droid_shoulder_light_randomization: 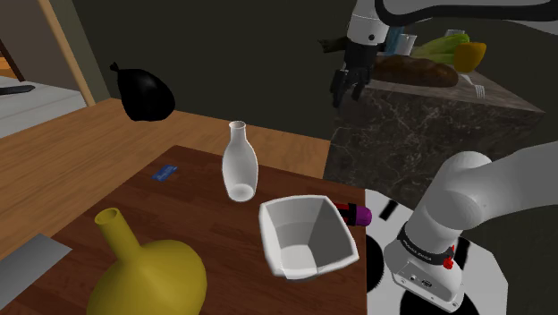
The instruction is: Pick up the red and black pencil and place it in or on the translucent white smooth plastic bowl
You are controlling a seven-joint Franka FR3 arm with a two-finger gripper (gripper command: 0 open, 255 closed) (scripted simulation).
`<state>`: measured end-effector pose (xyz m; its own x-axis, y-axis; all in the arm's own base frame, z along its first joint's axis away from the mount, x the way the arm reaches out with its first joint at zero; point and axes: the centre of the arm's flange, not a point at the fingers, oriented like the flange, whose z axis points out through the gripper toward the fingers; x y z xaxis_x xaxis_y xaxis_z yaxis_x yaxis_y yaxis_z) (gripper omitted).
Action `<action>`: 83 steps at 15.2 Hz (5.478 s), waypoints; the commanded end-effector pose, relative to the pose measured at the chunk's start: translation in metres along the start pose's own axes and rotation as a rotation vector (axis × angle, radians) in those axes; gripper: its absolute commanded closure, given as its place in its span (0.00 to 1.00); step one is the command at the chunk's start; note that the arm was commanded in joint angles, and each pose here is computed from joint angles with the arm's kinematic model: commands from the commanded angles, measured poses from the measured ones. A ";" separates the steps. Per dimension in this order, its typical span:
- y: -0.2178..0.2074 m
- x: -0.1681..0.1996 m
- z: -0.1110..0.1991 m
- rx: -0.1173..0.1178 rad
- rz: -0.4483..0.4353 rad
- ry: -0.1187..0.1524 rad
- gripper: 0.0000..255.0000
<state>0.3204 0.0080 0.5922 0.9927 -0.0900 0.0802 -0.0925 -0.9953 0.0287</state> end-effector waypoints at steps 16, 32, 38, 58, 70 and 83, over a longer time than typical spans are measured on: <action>-0.097 -0.079 0.147 -0.034 -0.282 -0.128 0.00; -0.128 -0.136 0.251 -0.049 -0.409 -0.186 0.00; -0.128 -0.136 0.251 -0.049 -0.409 -0.186 0.00; -0.126 -0.132 0.198 -0.049 -0.409 -0.186 1.00; -0.125 -0.127 0.135 -0.049 -0.409 -0.186 1.00; -0.123 -0.121 0.066 -0.049 -0.409 -0.186 1.00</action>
<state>0.2167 0.1386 0.5078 0.9450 0.3011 -0.1281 0.3112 -0.9479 0.0680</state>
